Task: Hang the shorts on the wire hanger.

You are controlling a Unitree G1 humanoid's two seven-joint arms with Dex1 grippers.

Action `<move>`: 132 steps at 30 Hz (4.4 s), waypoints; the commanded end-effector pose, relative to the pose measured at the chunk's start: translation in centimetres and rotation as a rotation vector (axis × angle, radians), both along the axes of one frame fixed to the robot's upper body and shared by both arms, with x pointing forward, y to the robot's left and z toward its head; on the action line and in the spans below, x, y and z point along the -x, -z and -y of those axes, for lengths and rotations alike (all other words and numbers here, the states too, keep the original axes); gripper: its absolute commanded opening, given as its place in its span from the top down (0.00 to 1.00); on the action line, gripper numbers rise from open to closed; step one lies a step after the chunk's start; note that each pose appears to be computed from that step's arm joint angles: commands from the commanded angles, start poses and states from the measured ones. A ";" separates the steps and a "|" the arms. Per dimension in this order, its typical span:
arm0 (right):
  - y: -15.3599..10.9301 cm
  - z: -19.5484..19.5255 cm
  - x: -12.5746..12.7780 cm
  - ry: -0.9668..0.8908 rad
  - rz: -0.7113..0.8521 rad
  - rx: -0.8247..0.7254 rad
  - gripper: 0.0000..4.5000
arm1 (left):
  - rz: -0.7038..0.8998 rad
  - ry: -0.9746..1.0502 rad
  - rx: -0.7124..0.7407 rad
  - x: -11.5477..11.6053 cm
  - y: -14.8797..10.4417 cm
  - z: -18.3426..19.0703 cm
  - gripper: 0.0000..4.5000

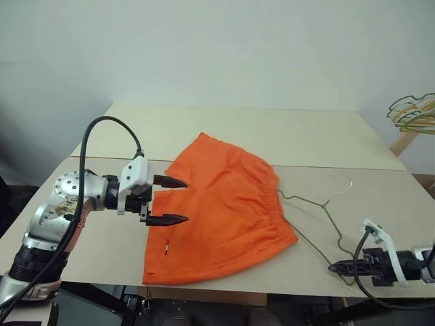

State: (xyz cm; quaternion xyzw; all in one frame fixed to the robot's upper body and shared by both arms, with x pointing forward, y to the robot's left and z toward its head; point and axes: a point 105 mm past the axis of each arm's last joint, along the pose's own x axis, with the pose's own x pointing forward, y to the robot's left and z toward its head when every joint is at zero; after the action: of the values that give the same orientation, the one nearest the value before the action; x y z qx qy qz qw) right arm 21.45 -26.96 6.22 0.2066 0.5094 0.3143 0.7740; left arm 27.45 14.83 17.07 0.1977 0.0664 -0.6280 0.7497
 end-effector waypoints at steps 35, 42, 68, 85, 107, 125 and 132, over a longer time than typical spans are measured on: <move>-0.3 -6.3 -6.9 0.069 -0.119 -0.385 1.00 | 0.105 -0.029 -0.056 0.7 -0.6 -0.7 0.01; -0.6 -6.6 -8.1 0.063 -0.011 -0.301 1.00 | 0.105 -0.023 -0.065 0.8 -0.6 -0.8 0.01; -10.8 -12.6 -8.5 -0.669 1.080 0.655 1.00 | 0.406 0.208 -0.265 -6.5 -7.7 0.1 0.01; -11.5 -13.5 -8.3 -0.748 1.035 0.644 1.00 | 0.423 0.271 -0.439 -10.0 -2.5 3.9 0.49; -13.3 -6.6 -7.9 -0.387 0.976 0.666 0.01 | 0.267 0.128 -0.267 -11.0 -3.8 3.6 1.00; -3.9 -15.0 -6.5 -0.215 0.752 0.096 0.01 | 0.216 0.122 -0.243 -10.7 -4.3 3.2 1.00; -3.0 -17.6 -8.3 -0.183 0.694 0.018 0.28 | 0.216 0.118 -0.252 -10.5 -4.3 2.9 1.00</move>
State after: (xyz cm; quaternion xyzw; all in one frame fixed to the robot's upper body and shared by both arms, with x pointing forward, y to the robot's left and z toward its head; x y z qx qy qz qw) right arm 29.08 -9.08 7.99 0.0321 0.2599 0.4338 0.8621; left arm 38.03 12.05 19.44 0.3481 0.0841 -0.6382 0.6815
